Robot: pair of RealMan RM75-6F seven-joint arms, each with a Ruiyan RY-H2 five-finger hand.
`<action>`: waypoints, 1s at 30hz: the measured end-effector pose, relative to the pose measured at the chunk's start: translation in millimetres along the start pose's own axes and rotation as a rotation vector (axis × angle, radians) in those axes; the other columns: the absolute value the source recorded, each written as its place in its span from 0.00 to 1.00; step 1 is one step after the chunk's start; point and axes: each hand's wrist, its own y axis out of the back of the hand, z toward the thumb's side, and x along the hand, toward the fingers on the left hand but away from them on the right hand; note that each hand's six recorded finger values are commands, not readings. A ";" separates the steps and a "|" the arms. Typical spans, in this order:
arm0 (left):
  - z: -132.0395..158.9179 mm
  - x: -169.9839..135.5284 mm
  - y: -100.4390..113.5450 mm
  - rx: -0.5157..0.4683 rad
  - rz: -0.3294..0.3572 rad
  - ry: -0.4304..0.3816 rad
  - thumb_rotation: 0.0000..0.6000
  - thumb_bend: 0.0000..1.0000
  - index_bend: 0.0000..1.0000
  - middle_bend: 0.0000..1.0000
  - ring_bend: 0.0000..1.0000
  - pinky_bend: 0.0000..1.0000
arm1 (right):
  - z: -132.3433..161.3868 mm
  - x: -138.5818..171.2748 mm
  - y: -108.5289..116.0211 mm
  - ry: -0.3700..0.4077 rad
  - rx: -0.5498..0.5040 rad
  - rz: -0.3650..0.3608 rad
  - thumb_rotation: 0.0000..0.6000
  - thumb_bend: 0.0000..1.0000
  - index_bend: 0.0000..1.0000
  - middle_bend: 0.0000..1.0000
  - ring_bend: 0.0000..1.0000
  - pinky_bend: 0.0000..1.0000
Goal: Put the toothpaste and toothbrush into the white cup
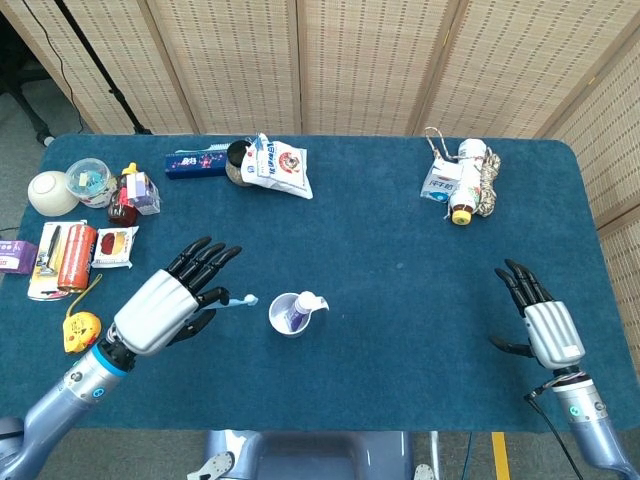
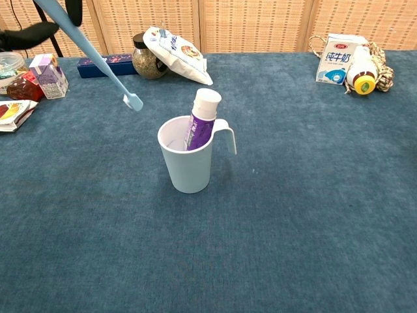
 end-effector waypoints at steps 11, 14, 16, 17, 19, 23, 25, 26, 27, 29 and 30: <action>24.3 16.8 -24.3 -0.048 -0.037 -0.059 1.00 0.45 0.81 0.00 0.00 0.00 | -1.7 -0.9 1.3 -0.007 -0.001 -0.005 1.00 0.00 0.00 0.00 0.00 0.28; 30.6 21.4 -30.9 -0.055 -0.046 -0.070 1.00 0.45 0.81 0.00 0.00 0.00 | -1.7 -0.8 1.4 -0.006 -0.001 -0.004 1.00 0.00 0.00 0.00 0.00 0.28; 33.5 24.2 -34.5 -0.052 -0.048 -0.075 1.00 0.45 0.81 0.00 0.00 0.00 | -1.6 -0.7 1.7 -0.006 -0.004 -0.005 1.00 0.00 0.00 0.00 0.00 0.28; 35.3 26.3 -36.8 -0.049 -0.046 -0.078 1.00 0.45 0.81 0.00 0.00 0.00 | -1.7 -0.7 1.9 -0.006 -0.005 -0.005 1.00 0.00 0.00 0.00 0.00 0.28; 38.4 29.8 -40.3 -0.051 -0.043 -0.081 1.00 0.45 0.81 0.00 0.00 0.00 | -2.2 -0.7 2.5 -0.007 -0.006 -0.006 1.00 0.00 0.00 0.00 0.00 0.28; 41.5 37.7 -47.8 -0.042 -0.042 -0.079 1.00 0.45 0.79 0.00 0.00 0.00 | -3.4 -1.0 3.9 -0.010 -0.008 -0.010 1.00 0.00 0.00 0.00 0.00 0.28; 42.1 40.1 -51.1 -0.033 -0.046 -0.077 1.00 0.45 0.69 0.00 0.00 0.00 | -3.5 -1.0 3.9 -0.010 -0.009 -0.009 1.00 0.00 0.00 0.00 0.00 0.28; 42.5 41.6 -53.2 -0.030 -0.049 -0.075 1.00 0.45 0.61 0.00 0.00 0.00 | -3.6 -1.0 3.9 -0.010 -0.009 -0.009 1.00 0.00 0.00 0.00 0.00 0.28; 42.9 42.3 -54.4 -0.030 -0.051 -0.074 1.00 0.45 0.47 0.00 0.00 0.00 | -3.7 -1.0 3.8 -0.010 -0.009 -0.008 1.00 0.00 0.00 0.00 0.00 0.28; 44.2 43.0 -54.5 -0.039 -0.051 -0.077 1.00 0.44 0.20 0.00 0.00 0.00 | -3.8 -1.1 3.8 -0.010 -0.009 -0.008 1.00 0.00 0.00 0.00 0.00 0.28; 45.0 43.1 -53.4 -0.046 -0.048 -0.080 1.00 0.44 0.09 0.00 0.00 0.00 | -4.0 -1.1 3.9 -0.011 -0.010 -0.008 1.00 0.00 0.00 0.00 0.00 0.28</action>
